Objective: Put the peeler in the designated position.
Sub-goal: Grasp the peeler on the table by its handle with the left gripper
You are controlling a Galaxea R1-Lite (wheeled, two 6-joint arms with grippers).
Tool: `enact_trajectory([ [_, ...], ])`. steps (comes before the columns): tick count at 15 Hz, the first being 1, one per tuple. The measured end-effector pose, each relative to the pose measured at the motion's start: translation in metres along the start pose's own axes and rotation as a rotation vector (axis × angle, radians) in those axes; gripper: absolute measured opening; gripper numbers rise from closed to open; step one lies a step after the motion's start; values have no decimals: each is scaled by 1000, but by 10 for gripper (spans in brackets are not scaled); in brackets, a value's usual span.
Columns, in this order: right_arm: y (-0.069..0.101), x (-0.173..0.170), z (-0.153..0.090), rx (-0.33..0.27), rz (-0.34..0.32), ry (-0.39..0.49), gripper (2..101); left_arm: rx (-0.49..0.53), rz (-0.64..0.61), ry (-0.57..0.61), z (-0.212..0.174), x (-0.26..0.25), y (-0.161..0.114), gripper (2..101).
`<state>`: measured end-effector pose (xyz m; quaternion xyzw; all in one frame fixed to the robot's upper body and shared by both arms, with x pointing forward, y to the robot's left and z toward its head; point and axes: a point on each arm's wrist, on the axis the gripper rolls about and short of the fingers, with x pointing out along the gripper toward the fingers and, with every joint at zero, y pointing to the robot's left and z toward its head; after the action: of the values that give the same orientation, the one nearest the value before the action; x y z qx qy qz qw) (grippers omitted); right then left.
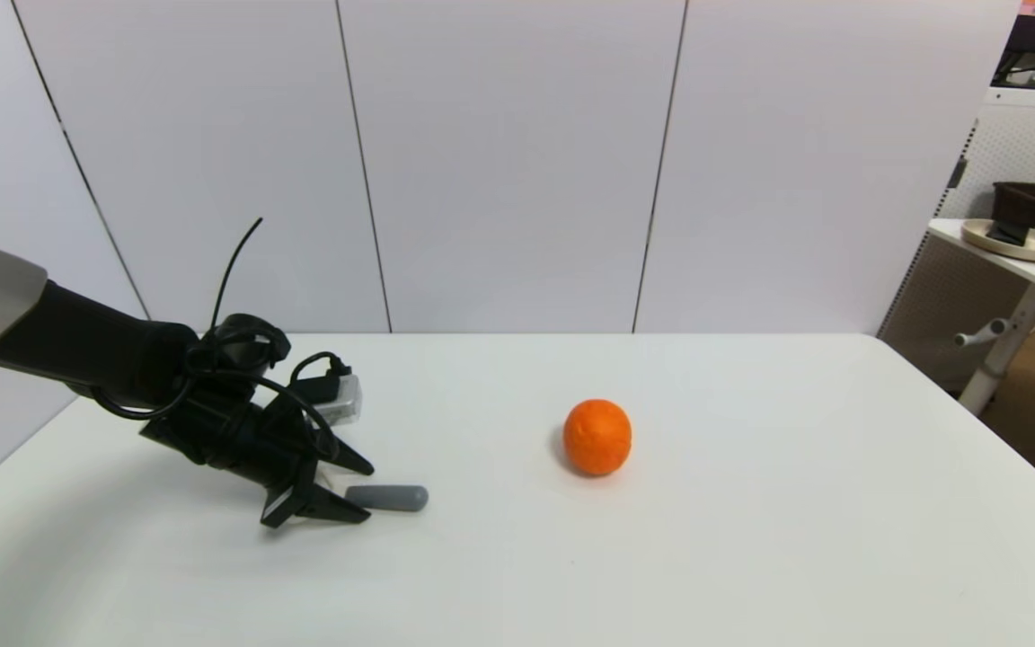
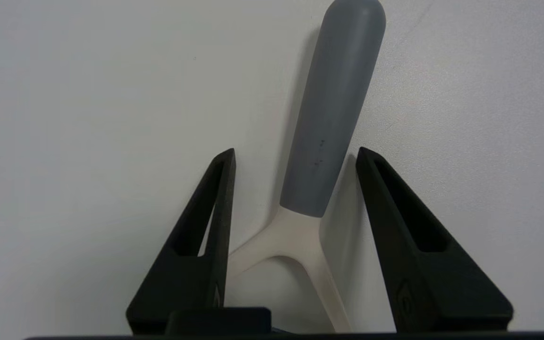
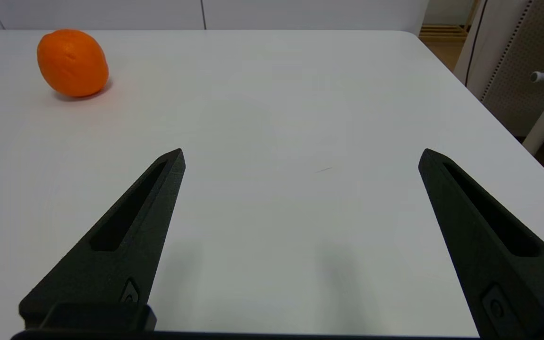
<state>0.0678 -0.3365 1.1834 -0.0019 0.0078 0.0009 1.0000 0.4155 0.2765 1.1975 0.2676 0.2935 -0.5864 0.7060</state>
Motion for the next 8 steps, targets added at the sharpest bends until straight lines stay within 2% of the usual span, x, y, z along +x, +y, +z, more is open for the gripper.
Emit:
enact_trajectory([
  [1, 0, 0, 0, 0, 0, 0, 980, 1, 2, 0, 0, -1, 0, 442],
  [2, 0, 0, 0, 0, 0, 0, 980, 5, 5, -2, 1, -2, 0, 178],
  [3, 0, 0, 0, 0, 0, 0, 980, 8, 9, -4, 3, -3, -1, 147],
  [8, 0, 0, 0, 0, 0, 0, 980, 52, 48, -25, 18, -15, -1, 147],
])
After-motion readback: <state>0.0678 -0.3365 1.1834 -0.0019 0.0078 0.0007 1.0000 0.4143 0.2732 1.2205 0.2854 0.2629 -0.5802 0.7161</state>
